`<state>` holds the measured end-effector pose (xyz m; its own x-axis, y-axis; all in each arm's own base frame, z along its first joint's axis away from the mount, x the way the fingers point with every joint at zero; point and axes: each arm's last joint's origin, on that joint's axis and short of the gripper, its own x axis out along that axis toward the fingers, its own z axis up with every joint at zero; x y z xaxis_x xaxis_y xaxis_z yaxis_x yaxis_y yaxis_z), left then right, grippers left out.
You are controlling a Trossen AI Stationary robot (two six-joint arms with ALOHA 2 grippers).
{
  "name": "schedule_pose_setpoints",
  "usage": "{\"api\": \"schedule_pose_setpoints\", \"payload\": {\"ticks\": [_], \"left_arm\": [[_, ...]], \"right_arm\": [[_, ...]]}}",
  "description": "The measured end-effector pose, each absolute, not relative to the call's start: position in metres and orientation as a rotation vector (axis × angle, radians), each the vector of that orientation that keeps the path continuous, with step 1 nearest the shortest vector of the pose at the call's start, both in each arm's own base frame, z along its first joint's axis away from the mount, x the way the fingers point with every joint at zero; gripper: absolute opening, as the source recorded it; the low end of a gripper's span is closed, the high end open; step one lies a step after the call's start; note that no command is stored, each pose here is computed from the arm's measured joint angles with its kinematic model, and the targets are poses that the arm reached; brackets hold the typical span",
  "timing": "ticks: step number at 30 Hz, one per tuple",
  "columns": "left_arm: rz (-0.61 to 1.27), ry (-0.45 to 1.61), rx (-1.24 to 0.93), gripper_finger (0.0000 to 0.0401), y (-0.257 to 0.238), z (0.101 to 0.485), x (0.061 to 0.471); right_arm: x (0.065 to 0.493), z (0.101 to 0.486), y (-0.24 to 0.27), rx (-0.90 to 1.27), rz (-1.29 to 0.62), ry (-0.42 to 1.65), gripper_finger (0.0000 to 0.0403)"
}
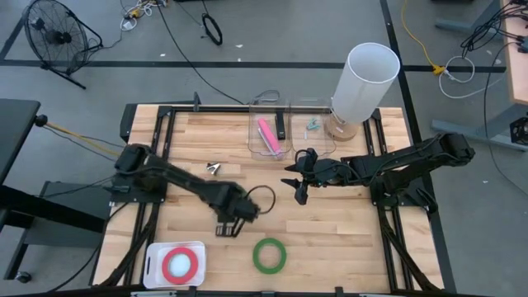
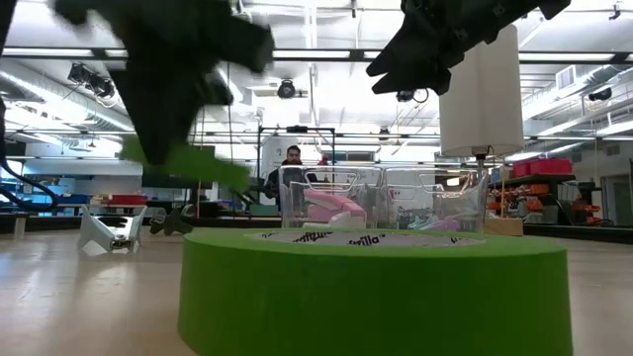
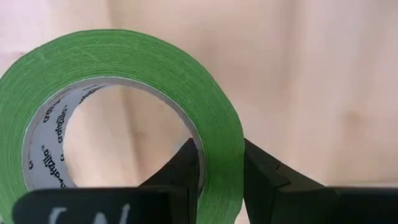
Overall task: Pick and place Stapler, Stapler remover, tape
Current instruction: Put the top green tape into the white bin
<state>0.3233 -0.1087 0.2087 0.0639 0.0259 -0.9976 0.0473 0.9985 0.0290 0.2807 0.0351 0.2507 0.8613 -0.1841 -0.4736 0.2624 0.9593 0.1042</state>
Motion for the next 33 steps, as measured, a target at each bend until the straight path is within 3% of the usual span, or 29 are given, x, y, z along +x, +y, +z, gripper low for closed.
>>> {"api": "schedule_pose_setpoints", "payload": {"ticks": [11,23,33], "left_arm": [[-0.009,1.364,-0.133,0.0084,-0.207,0.276,0.252],[0.199,1.209,-0.438,0.0084,-0.289,0.278,0.156],[0.266,1.181,-0.566,0.0084,-0.317,0.258,0.137]], "right_arm": [[0.28,0.249,0.035,0.17,-0.239,0.493,0.0201],[0.283,0.254,0.035,0.122,-0.221,0.446,0.0201],[0.283,0.255,0.035,0.108,-0.215,0.432,0.0201]]}}
